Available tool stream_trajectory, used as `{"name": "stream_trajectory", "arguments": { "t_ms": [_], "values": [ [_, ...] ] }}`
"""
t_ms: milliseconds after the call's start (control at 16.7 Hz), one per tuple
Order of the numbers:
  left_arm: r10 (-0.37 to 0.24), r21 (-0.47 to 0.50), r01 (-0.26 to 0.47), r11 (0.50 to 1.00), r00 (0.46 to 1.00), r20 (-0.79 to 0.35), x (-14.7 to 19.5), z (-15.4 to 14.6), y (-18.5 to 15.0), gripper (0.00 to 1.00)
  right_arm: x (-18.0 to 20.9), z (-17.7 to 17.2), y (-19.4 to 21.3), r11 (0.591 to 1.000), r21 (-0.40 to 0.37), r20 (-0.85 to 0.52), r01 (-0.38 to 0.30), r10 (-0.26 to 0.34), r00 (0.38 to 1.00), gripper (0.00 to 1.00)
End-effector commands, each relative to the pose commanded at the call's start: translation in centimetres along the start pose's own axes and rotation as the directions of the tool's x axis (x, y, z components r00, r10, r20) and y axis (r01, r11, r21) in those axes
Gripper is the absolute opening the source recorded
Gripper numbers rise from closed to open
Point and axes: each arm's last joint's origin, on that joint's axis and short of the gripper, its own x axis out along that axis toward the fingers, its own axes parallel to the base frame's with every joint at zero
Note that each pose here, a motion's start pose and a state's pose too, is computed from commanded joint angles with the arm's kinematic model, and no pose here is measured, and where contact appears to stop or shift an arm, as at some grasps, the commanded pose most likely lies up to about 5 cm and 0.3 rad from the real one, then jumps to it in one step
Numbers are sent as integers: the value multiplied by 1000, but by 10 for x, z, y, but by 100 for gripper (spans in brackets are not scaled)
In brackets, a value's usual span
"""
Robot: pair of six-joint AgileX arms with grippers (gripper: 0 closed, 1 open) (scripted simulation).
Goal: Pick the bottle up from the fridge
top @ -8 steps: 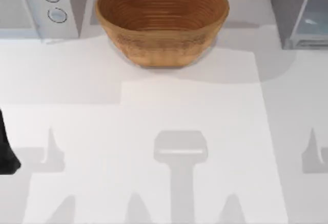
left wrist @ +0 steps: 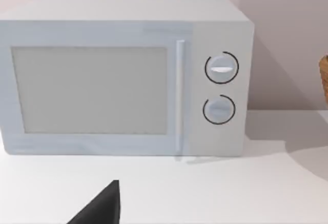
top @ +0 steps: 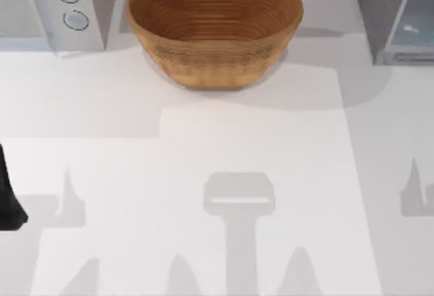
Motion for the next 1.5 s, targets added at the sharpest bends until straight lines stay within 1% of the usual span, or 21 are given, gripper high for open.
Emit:
{"name": "stream_trajectory", "arguments": {
  "t_ms": [180,300,540,720,1140,1500],
  "values": [
    [0,0,0,1000,1000,0,0,0,0,100,18,6,-9,1000,-7,8,3,-3,1000,100],
    [0,0,0,1000,1000,0,0,0,0,100,32,4,-18,1000,-7,-5,4,-4,1000,100],
    [0,0,0,1000,1000,0,0,0,0,100,59,-14,-41,1000,7,-49,4,-4,999,100],
    [0,0,0,1000,1000,0,0,0,0,100,72,-32,-59,1000,18,-65,3,-2,998,100],
    [0,0,0,1000,1000,0,0,0,0,100,84,-63,-90,1000,12,-38,-1,2,999,100],
    [0,0,0,1000,1000,0,0,0,0,100,84,-67,-94,1000,9,-31,-2,2,1000,100]
  ]
}}
